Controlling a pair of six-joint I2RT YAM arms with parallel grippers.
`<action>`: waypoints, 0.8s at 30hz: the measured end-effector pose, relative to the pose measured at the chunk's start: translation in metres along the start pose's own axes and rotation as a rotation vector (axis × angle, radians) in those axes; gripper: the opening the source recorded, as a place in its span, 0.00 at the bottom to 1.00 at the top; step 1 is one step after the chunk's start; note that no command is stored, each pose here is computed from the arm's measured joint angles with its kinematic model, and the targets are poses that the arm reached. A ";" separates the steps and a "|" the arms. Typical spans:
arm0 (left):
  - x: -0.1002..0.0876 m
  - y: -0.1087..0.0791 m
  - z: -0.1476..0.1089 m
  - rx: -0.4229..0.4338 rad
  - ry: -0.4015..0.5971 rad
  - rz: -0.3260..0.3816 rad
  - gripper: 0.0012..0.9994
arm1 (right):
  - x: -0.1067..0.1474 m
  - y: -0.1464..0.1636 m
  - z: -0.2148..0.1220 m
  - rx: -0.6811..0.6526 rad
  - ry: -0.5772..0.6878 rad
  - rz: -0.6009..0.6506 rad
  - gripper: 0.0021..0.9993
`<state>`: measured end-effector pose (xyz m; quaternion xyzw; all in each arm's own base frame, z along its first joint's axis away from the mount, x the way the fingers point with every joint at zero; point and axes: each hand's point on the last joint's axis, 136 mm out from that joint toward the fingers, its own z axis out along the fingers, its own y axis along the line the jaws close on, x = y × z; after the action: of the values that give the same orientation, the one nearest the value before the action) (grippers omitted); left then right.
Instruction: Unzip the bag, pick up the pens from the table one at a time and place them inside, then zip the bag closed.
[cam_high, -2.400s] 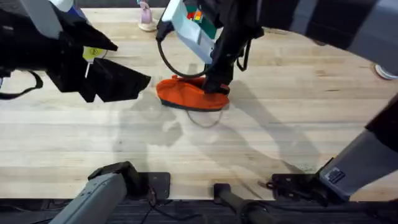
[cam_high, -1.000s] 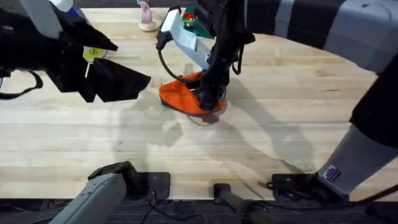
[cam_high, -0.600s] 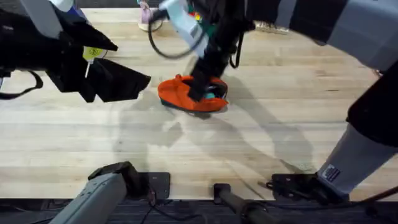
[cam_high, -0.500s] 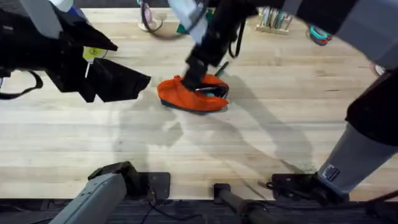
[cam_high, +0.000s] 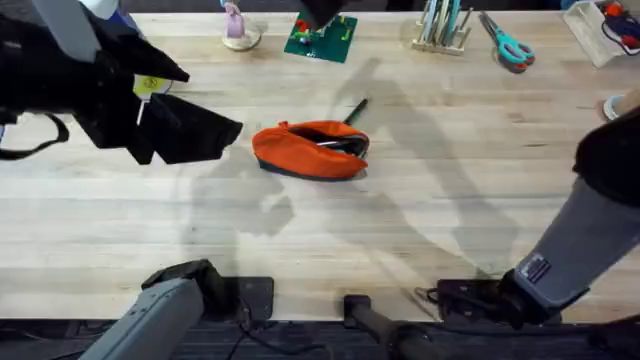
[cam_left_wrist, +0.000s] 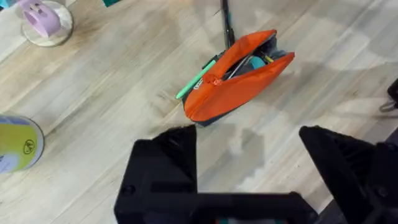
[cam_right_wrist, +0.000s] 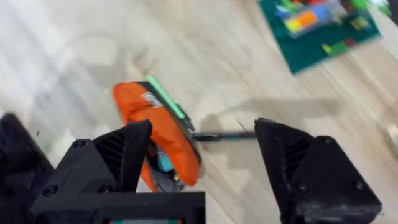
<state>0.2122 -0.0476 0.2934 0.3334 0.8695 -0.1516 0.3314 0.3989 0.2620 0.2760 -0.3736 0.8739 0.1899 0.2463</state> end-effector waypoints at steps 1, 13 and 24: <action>0.000 0.000 0.000 0.000 0.000 0.000 1.00 | 0.002 -0.010 -0.003 0.012 0.000 0.035 1.00; 0.000 0.000 0.000 0.000 0.000 0.000 0.99 | 0.043 -0.067 -0.025 0.118 0.074 0.532 1.00; 0.000 0.000 0.000 0.000 0.000 0.000 0.99 | 0.057 -0.082 -0.028 0.274 0.058 1.006 1.00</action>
<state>0.2122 -0.0476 0.2934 0.3334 0.8695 -0.1516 0.3314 0.4183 0.1626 0.2541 0.1230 0.9687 0.1582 0.1467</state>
